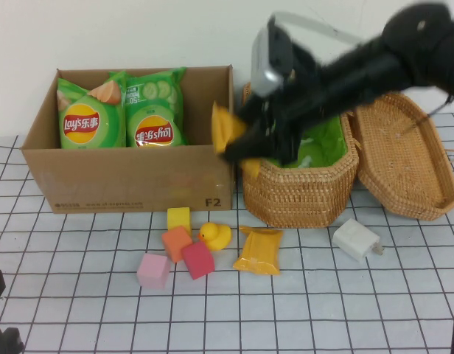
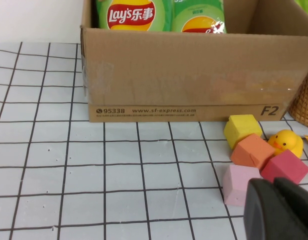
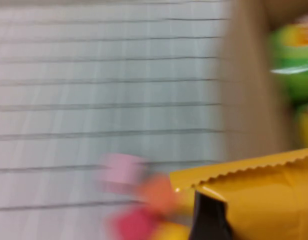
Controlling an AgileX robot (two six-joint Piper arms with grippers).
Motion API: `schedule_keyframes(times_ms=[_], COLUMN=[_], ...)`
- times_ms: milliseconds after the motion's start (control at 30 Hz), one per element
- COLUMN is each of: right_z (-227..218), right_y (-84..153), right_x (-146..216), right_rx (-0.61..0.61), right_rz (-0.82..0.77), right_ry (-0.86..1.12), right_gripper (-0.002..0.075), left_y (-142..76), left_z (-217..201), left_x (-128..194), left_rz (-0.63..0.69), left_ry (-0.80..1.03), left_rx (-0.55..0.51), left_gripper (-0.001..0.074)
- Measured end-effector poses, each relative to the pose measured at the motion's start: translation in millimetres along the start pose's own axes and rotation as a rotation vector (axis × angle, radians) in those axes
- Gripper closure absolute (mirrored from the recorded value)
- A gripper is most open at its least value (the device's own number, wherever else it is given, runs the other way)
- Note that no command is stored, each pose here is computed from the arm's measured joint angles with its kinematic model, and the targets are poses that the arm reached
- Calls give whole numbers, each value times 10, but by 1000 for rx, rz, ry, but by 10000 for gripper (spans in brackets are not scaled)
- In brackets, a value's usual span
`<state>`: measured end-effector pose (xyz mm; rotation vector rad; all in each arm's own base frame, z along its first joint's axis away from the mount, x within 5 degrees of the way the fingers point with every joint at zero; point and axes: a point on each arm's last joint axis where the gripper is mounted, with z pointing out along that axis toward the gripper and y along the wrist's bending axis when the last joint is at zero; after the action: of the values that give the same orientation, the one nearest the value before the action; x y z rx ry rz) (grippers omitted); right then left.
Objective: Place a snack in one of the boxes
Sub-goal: Place the biscuit in the biscuit box
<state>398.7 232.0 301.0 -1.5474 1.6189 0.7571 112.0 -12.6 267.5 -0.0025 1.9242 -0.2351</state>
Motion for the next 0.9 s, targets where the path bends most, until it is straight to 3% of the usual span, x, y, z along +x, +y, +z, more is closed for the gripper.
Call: schedule_keyframes(times_ms=[133, 333, 400, 567, 733, 900], right_z=[-186, -113, -32, 66, 52, -68], right_y=[-253, -534, -604, -690, -682, -541], right_x=[-93, 142, 268, 480, 471, 292], right_rx=[234, 433, 470, 531, 522, 395], right_rz=[-65, 136, 239, 369, 430, 476], right_ry=[68, 90, 97, 149, 162, 217], right_gripper=[299, 292, 244, 72, 41, 36], left_y=[0, 0, 0, 0, 0, 0], left_z=[0, 0, 0, 0, 0, 0], left_x=[0, 0, 0, 0, 0, 0], left_rz=[0, 0, 0, 0, 0, 0], left_ry=[0, 0, 0, 0, 0, 0], left_rx=[0, 0, 0, 0, 0, 0], left_gripper=[736, 736, 736, 736, 736, 736])
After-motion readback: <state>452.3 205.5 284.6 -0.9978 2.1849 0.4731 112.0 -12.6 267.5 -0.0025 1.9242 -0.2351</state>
